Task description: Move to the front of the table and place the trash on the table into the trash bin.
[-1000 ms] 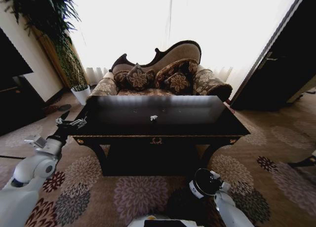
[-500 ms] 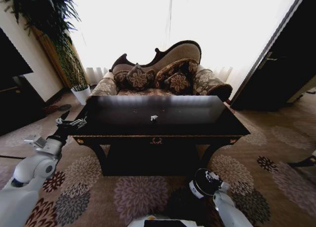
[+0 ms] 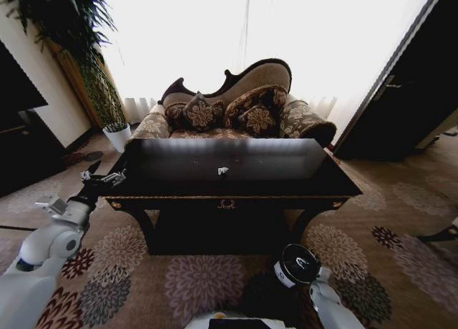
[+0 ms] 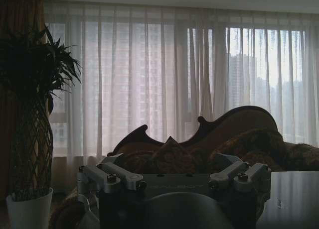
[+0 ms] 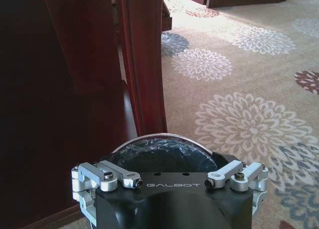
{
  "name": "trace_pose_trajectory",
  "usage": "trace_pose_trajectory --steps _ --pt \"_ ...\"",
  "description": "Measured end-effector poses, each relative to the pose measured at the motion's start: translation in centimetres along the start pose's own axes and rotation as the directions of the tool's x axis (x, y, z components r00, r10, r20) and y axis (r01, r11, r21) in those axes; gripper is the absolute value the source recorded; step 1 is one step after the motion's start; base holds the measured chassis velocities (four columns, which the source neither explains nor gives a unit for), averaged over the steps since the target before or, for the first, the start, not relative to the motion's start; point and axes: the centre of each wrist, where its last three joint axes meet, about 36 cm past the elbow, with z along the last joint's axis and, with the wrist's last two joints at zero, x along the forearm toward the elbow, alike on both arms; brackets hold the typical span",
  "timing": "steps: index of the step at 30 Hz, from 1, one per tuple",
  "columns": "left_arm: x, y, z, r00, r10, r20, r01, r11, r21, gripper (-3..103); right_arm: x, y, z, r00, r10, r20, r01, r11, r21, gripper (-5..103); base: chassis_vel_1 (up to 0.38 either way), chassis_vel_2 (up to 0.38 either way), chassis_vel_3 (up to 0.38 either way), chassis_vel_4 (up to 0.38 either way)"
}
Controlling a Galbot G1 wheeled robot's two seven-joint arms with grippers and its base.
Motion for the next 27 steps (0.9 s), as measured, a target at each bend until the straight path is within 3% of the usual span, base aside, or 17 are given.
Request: trace_pose_trajectory --steps 7,16,27 --pt "0.0 0.0 0.0 1.0 0.0 0.0 0.0 1.0 0.0 100 2.2 0.0 -0.3 0.999 -0.031 0.041 0.032 0.999 -0.022 100 0.0 0.0 0.0 0.0" --pt "0.0 0.0 0.0 1.0 0.0 0.0 0.0 1.0 0.0 100 8.1 0.4 -0.9 0.982 -0.089 0.164 0.096 0.995 -0.031 100 0.0 0.0 0.0 0.0" --pt "0.0 0.0 0.0 1.0 0.0 0.0 0.0 1.0 0.0 100 18.5 2.7 -3.9 0.944 -0.176 0.279 0.199 0.978 -0.058 100 0.0 0.0 0.0 0.0"
